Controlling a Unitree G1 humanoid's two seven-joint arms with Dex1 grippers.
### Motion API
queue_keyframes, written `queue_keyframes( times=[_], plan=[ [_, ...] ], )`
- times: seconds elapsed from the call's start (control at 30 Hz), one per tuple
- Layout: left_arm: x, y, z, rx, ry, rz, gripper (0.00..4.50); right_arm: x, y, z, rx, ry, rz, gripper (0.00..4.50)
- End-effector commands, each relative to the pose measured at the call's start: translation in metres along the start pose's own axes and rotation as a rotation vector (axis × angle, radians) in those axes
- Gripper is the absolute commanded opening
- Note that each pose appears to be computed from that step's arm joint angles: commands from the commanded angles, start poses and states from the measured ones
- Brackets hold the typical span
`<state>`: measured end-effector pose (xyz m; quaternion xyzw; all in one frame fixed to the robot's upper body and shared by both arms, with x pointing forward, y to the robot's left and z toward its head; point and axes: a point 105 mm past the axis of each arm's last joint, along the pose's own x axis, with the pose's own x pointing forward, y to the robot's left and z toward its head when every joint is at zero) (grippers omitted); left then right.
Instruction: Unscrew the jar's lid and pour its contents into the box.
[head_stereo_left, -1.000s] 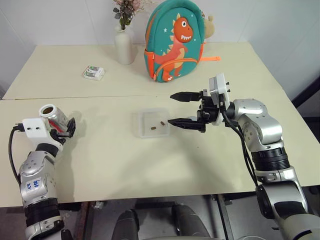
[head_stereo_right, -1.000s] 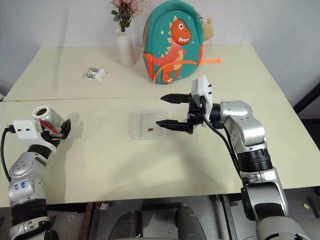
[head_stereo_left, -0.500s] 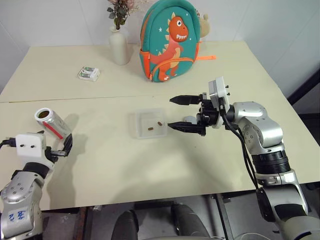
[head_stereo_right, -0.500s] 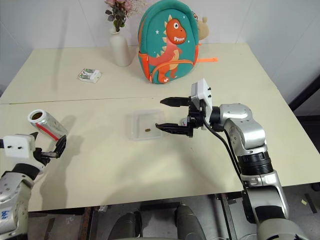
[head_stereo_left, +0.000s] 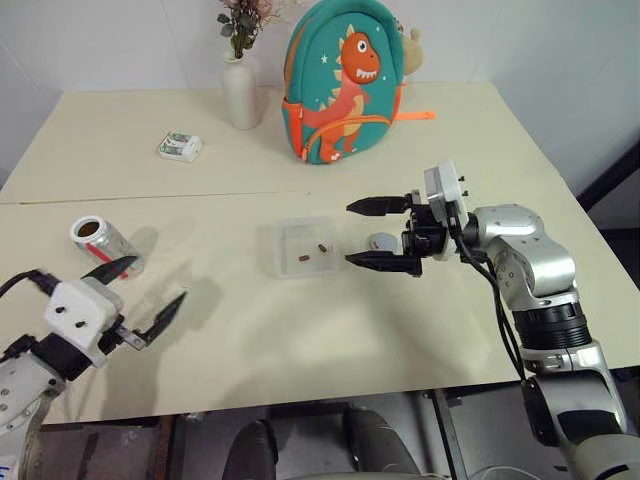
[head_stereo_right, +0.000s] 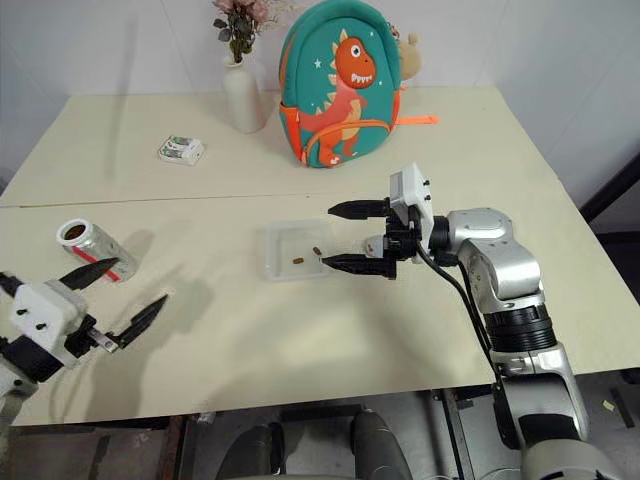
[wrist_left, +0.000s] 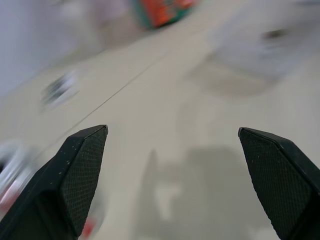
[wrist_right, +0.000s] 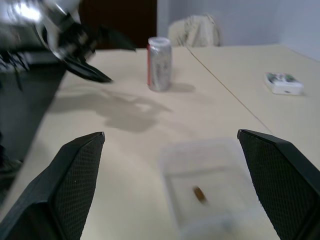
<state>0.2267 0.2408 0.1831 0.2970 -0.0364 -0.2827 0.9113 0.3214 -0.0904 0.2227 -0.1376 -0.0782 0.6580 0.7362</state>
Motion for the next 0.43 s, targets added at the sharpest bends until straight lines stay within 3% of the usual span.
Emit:
queue_keyframes(
  times=[0.03, 0.43],
  plan=[
    [0.002, -0.005, 0.013, 0.054, -0.063, -0.171, 4.46, -0.013, -0.002, 0.005, -0.05, 0.016, -0.018, 4.5],
    [0.018, 0.017, 0.025, 0.016, -0.167, -0.158, 4.46, -0.033, 0.002, 0.001, -0.101, 0.075, -0.083, 4.5]
  ],
)
